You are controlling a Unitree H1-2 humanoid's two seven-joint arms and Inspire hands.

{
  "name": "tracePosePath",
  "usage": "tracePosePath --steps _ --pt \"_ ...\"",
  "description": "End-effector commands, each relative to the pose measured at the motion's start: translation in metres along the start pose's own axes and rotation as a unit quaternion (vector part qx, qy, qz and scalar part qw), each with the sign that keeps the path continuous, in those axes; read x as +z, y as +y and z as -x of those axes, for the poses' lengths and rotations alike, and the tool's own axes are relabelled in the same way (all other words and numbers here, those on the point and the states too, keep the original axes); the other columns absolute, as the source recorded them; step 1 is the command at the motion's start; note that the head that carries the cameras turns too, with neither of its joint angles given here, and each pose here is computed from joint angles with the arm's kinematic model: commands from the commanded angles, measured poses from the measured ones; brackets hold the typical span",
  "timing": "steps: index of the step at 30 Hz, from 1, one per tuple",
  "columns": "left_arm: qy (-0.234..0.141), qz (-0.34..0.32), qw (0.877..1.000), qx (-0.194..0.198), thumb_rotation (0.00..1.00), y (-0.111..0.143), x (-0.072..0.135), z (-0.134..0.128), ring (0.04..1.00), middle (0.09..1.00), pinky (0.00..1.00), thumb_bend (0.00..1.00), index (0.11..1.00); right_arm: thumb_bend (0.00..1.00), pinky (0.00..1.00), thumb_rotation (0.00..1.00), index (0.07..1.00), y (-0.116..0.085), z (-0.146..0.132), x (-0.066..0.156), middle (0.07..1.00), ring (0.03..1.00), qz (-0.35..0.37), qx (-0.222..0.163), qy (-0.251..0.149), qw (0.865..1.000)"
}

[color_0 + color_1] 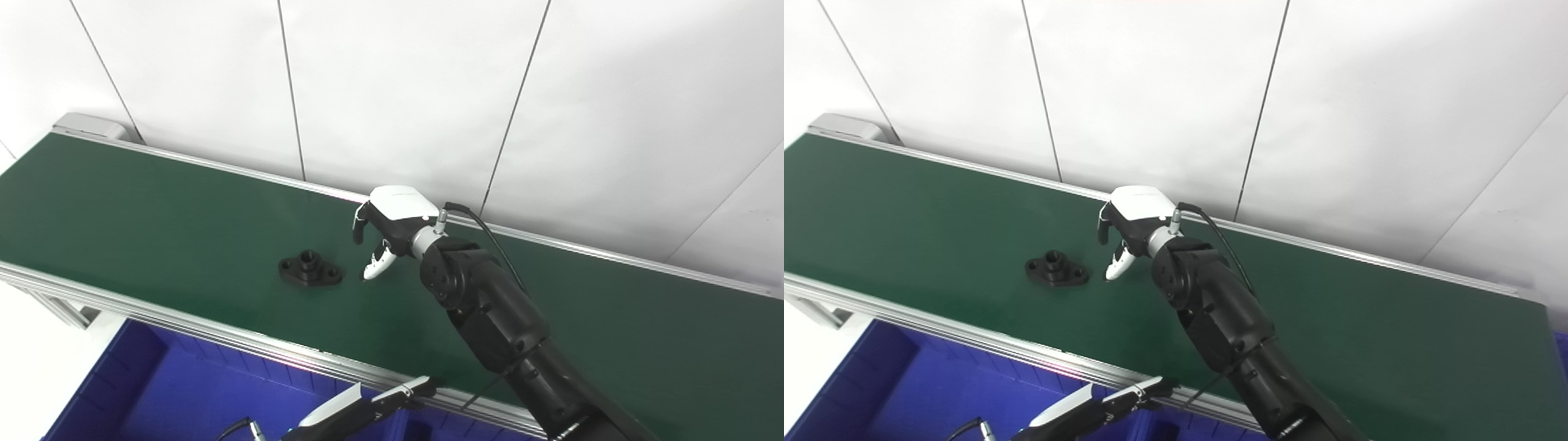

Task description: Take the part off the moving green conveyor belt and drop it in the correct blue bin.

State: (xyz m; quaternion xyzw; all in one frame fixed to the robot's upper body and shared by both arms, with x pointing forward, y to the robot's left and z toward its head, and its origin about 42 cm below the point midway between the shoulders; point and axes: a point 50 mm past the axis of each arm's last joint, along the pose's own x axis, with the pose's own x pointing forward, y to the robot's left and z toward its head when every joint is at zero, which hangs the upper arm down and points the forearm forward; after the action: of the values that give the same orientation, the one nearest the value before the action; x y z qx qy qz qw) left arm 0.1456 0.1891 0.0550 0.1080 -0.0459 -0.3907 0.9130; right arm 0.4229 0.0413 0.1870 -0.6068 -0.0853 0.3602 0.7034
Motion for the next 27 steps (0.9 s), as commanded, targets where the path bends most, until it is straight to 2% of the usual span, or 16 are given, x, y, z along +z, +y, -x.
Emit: tracePosePath --steps 1,7,11,14,20,24,25,27 --pt "-0.026 -0.013 1.0 0.009 0.27 0.004 0.008 0.001 0.965 1.0 0.9 0.45 0.972 0.85 0.68 0.12 0.623 -0.021 -0.004 0.021 0.768 0.753 0.016 -0.034 -0.041 0.998" --pt "-0.027 -0.012 1.0 0.01 0.26 0.004 0.009 0.001 0.971 1.0 0.91 0.45 0.97 0.86 0.73 0.15 0.606 -0.013 -0.008 0.024 0.768 0.774 0.021 -0.017 -0.039 0.999" --pt "-0.025 -0.013 1.0 0.009 0.29 0.003 0.008 0.002 0.97 1.0 0.91 0.45 0.972 0.86 0.69 0.14 0.611 -0.007 -0.011 0.024 0.775 0.767 0.014 -0.008 -0.034 0.999" --pt "-0.023 -0.015 1.0 0.009 0.29 0.003 0.009 0.002 0.968 1.0 0.91 0.44 0.972 0.91 0.6 0.18 0.616 -0.001 -0.013 0.026 0.752 0.716 0.014 0.0 -0.029 0.999" --pt "-0.023 -0.012 1.0 0.01 0.3 0.0 0.009 0.004 0.966 0.997 0.91 0.45 0.969 0.94 0.61 0.25 0.628 0.013 -0.016 0.029 0.806 0.759 0.013 0.014 -0.022 1.0" --pt "-0.018 -0.013 1.0 0.007 0.3 0.0 0.01 0.004 0.966 0.999 0.91 0.45 0.972 0.94 0.58 0.26 0.612 0.024 -0.018 0.029 0.774 0.736 0.013 0.017 -0.017 1.0" --pt "-0.017 -0.014 1.0 0.007 0.3 0.0 0.01 0.005 0.966 0.999 0.91 0.45 0.972 0.95 0.59 0.26 0.618 0.027 -0.019 0.029 0.777 0.761 0.012 0.015 -0.017 1.0" --pt "-0.015 -0.014 1.0 0.007 0.29 0.0 0.01 0.005 0.966 1.0 0.91 0.45 0.973 0.95 0.59 0.24 0.579 0.032 -0.02 0.029 0.754 0.757 0.011 0.009 -0.019 1.0"
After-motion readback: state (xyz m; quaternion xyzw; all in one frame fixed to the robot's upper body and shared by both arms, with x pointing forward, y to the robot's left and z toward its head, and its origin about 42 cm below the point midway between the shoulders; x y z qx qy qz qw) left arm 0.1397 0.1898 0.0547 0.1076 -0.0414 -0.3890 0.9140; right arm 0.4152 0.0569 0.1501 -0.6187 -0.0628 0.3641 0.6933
